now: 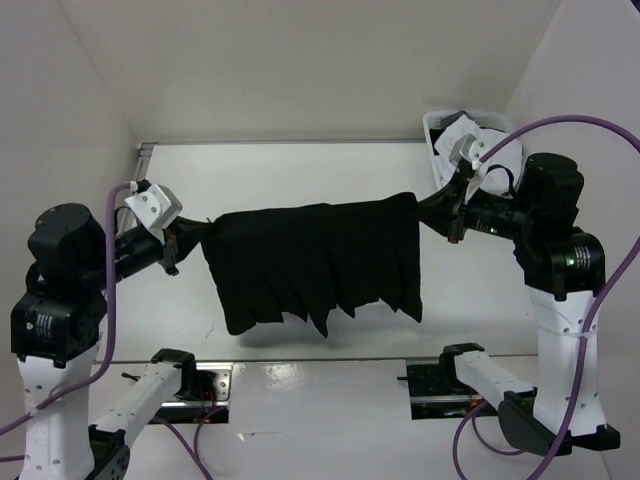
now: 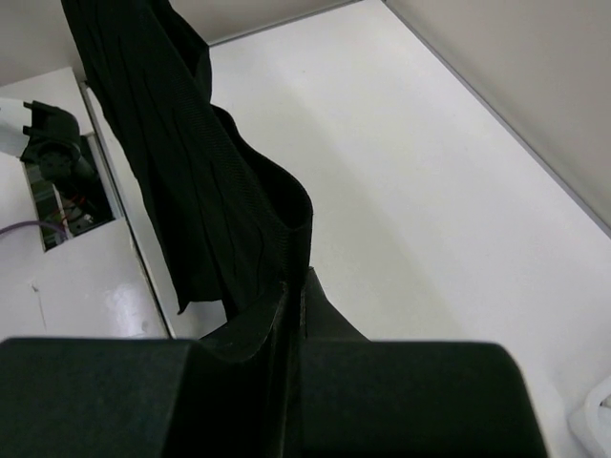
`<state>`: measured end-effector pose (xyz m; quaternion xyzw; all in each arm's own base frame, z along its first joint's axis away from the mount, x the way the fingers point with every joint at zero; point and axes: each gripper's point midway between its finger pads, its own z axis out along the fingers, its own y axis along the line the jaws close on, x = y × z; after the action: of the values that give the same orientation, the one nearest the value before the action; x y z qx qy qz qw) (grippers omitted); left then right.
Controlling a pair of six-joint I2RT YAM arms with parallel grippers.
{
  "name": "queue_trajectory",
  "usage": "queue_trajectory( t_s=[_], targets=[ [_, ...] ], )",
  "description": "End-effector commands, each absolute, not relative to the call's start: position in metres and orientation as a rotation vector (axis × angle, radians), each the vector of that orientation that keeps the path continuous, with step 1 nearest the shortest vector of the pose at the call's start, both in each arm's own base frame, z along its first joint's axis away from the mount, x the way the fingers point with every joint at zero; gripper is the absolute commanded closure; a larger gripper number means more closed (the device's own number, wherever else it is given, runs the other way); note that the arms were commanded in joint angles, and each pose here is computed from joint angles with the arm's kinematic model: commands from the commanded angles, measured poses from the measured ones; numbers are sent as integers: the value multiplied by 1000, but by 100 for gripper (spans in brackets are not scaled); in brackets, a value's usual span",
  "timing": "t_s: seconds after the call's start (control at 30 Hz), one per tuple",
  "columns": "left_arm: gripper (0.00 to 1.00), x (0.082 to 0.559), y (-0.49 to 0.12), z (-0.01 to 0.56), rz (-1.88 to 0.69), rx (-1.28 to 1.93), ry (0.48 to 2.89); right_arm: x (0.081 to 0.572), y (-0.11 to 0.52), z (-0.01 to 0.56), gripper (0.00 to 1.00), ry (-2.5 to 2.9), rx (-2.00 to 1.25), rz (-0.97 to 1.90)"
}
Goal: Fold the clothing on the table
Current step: Flatten the skirt out
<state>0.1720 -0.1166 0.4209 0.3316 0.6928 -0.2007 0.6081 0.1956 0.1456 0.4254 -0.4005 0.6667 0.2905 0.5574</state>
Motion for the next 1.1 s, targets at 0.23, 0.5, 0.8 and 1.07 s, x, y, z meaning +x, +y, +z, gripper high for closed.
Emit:
queue_trajectory(
  t_s=[0.23,0.5,0.8,1.07],
  targets=[
    [98,248,-103,350,-418,741,1872,275,116,375,100,1793,-818,554],
    [100,353,-110,299,-383,702,2018,360,112,314,100,1956,-741,590],
    [100,469,-114,251,-291,589,2109,454,125,255,100,2039,-714,471],
    [100,530,-107,232,-205,475,2126,522,151,199,100,2098,-716,417]
  ],
)
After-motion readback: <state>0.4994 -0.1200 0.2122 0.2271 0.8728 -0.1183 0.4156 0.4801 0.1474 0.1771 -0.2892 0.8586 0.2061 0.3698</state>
